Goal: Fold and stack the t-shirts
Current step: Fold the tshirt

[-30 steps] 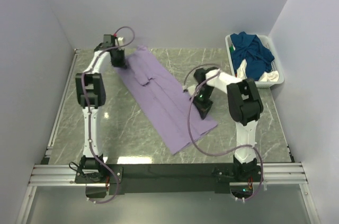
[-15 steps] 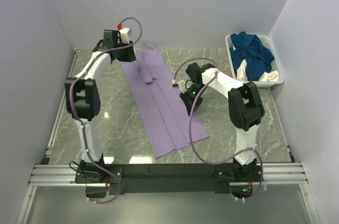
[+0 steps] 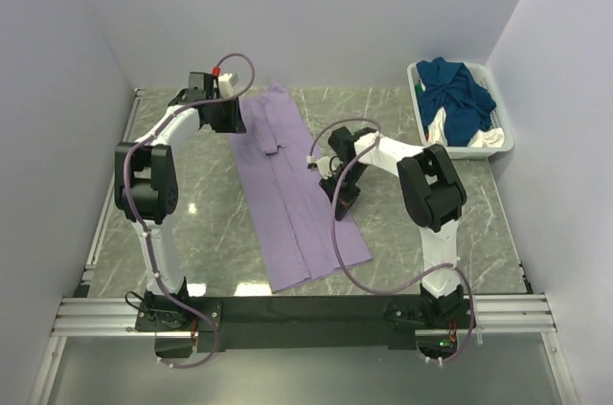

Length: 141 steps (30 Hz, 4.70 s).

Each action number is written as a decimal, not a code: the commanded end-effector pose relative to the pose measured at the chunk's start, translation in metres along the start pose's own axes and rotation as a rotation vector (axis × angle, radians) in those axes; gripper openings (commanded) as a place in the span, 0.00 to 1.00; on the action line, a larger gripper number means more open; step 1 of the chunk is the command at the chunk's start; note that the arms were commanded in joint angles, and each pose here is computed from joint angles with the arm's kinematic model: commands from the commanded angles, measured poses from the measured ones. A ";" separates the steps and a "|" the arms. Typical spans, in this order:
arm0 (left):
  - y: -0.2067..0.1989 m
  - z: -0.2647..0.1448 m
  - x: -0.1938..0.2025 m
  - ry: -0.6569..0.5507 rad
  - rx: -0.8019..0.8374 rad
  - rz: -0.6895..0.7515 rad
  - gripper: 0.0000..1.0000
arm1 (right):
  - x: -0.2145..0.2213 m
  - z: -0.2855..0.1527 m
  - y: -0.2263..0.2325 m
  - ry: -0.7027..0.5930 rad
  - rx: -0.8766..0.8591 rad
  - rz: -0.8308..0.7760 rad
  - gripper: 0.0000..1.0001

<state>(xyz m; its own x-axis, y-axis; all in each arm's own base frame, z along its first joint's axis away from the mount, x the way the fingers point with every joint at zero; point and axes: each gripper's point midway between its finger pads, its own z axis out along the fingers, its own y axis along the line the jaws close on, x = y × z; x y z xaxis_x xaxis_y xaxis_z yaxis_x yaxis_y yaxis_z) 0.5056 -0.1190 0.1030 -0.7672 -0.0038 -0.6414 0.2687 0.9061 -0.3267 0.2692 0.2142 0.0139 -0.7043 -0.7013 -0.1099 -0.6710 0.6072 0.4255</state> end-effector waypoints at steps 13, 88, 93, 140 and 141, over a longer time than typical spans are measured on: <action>-0.014 0.059 0.033 0.121 0.115 -0.102 0.29 | 0.032 0.034 0.061 0.082 -0.146 -0.032 0.02; -0.117 -0.165 0.341 0.203 0.592 1.416 0.53 | 0.086 0.035 0.114 -0.094 0.341 -0.946 0.40; -0.116 -0.155 0.342 0.198 0.573 1.427 0.53 | 0.098 0.037 0.118 -0.091 0.310 -0.948 0.43; -0.111 -0.145 0.206 -0.224 0.216 1.478 0.01 | 0.007 -0.047 0.071 -0.316 0.592 -0.978 0.00; -0.111 -0.141 0.198 -0.250 0.211 1.499 0.01 | -0.001 -0.053 0.069 -0.329 0.606 -0.982 0.00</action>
<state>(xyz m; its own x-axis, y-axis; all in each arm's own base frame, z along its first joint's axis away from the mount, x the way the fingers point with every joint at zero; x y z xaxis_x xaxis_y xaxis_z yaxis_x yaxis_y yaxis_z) 0.2067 -0.1510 0.0761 0.2645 0.7769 -0.5713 0.8680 0.0663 0.4921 0.2013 0.2217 0.0642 0.1300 -0.9093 -0.3953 -0.9385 0.0157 -0.3449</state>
